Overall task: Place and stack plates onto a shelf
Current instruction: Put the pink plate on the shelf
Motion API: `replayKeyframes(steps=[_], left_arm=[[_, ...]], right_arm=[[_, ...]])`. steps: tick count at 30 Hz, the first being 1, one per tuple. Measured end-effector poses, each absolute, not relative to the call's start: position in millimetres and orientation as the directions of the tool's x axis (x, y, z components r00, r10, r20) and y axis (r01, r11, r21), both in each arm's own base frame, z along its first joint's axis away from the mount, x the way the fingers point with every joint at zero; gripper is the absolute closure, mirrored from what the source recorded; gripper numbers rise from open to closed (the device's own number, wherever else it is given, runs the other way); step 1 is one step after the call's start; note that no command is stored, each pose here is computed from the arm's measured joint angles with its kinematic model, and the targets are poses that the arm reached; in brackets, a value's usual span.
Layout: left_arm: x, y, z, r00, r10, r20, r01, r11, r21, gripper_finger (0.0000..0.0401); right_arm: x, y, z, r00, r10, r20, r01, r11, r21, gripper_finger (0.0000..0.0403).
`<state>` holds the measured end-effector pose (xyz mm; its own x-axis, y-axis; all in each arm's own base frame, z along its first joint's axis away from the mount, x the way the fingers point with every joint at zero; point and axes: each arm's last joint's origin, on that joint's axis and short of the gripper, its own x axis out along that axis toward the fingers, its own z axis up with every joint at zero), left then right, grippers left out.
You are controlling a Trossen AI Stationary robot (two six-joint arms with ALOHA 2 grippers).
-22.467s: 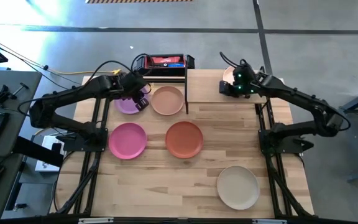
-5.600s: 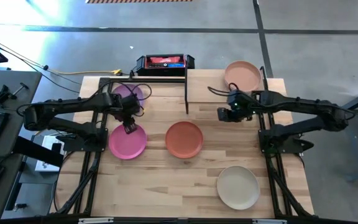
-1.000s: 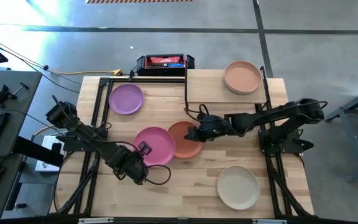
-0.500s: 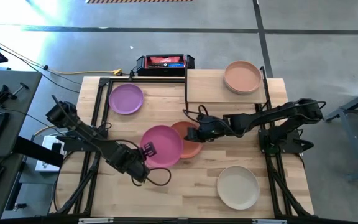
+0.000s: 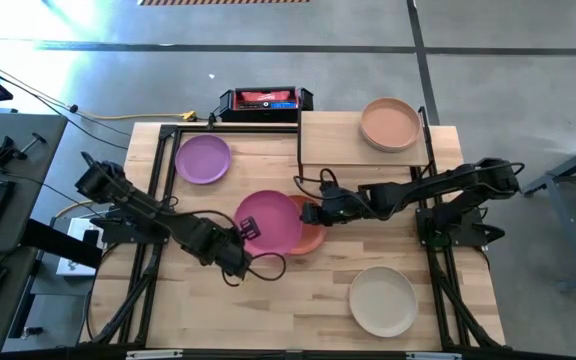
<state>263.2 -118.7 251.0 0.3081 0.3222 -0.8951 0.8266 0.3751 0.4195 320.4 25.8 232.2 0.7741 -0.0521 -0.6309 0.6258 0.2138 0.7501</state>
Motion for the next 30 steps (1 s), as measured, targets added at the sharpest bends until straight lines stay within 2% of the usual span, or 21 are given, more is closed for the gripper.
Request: replayKeyframes(steps=[18, 22, 27, 30], left_arm=[[275, -112, 253, 0.381, 0.334, -0.862, 0.793, 0.361, 0.491, 0.0396], [276, -112, 253, 0.391, 0.331, -0.859, 0.785, 0.367, 0.499, 0.0396], [277, -112, 254, 0.394, 0.33, -0.858, 0.773, 0.385, 0.504, 0.0396], [277, -112, 254, 0.398, 0.328, -0.857, 0.754, 0.415, 0.509, 0.0396]], right_arm=[[317, 23, 229, 0.741, -0.088, -0.666, 0.668, 0.205, 0.715, 0.0308], [317, 22, 229, 0.738, -0.092, -0.668, 0.671, 0.208, 0.712, 0.0332], [317, 21, 229, 0.739, -0.091, -0.667, 0.667, 0.232, 0.708, 0.0392], [317, 21, 229, 0.739, -0.091, -0.667, 0.667, 0.232, 0.708, 0.0394]])
